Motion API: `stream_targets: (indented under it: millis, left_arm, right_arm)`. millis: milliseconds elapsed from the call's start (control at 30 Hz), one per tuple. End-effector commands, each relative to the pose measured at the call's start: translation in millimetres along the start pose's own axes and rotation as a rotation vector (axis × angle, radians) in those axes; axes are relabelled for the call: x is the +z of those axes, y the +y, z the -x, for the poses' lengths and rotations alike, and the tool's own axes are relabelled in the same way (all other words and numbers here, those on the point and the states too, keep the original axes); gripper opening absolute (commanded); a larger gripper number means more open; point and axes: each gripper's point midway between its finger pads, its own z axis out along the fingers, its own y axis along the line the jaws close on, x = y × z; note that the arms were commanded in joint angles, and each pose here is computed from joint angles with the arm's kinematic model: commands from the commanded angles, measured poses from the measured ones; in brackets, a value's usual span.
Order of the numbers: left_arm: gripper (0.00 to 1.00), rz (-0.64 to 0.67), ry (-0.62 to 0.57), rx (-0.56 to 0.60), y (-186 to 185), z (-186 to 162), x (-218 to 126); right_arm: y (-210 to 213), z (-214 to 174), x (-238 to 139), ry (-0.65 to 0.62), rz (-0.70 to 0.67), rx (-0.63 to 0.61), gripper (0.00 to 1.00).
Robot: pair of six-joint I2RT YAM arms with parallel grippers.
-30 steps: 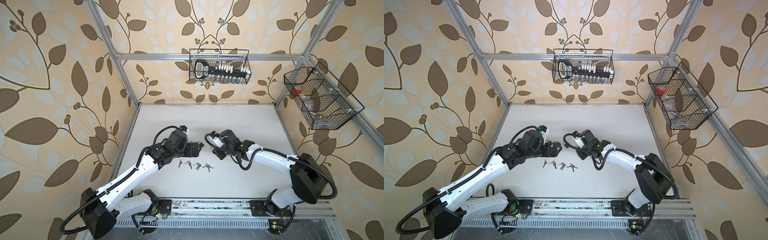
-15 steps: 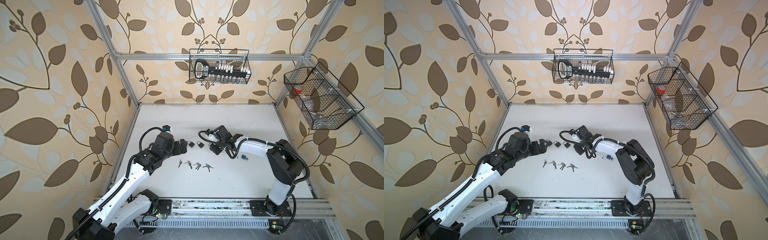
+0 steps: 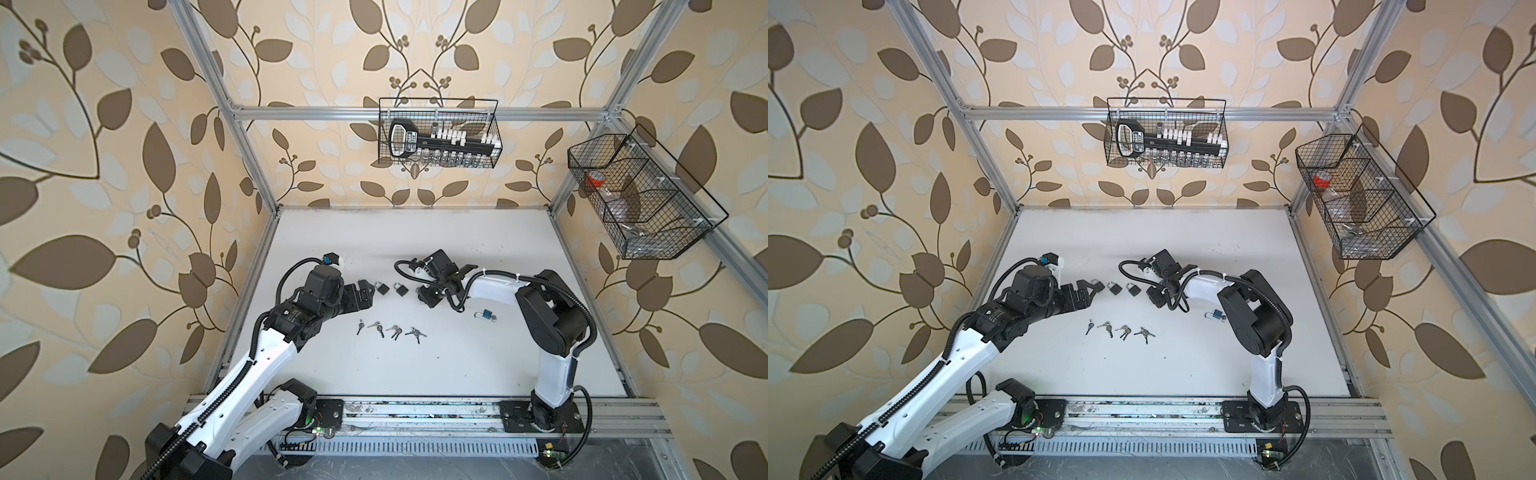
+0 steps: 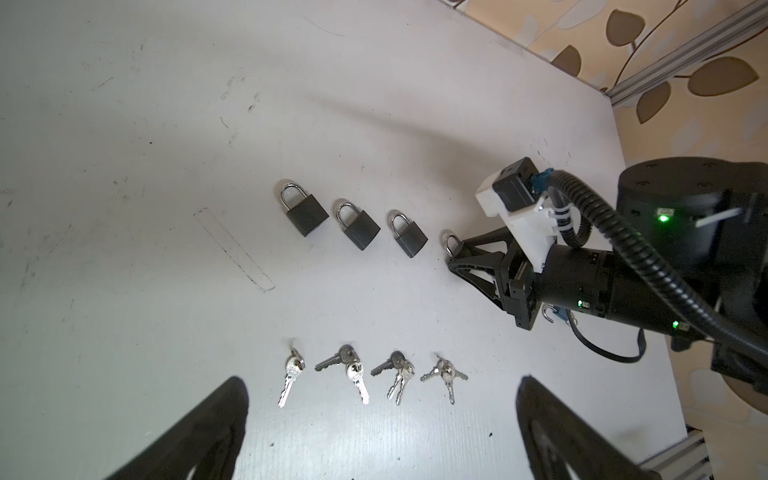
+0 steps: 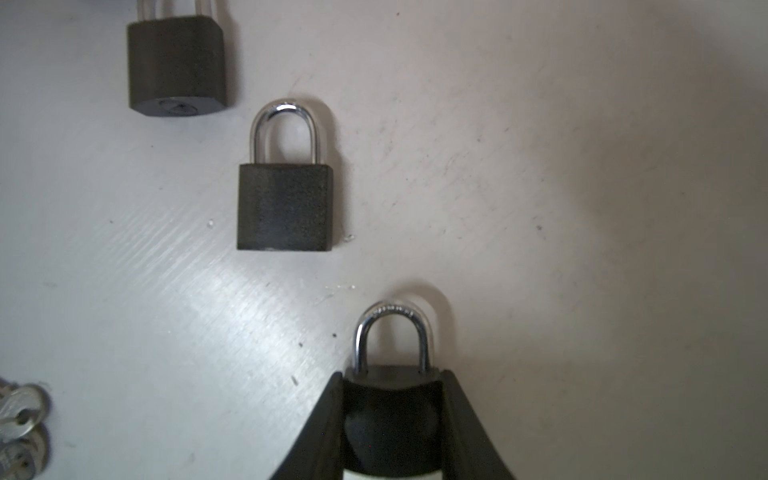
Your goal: Lock with the key
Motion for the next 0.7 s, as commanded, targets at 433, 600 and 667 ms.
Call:
stream_targets:
  millis: [433,600,667]
  left_arm:
    - [0.99,-0.009,0.002,-0.007,0.1,2.7,-2.5]
    - [0.99,-0.015,0.003,-0.008,-1.0,2.7,-2.2]
    - [0.99,-0.017,0.004,-0.009,-1.5,2.8,-2.0]
  right_arm:
    - [1.1,7.4,13.5,0.007,0.034,-0.005,0.05]
    - [1.6,2.6,12.3,0.016,0.033,-0.004,0.18]
    - [2.8,0.8,10.9,0.017,0.037,-0.003,0.26]
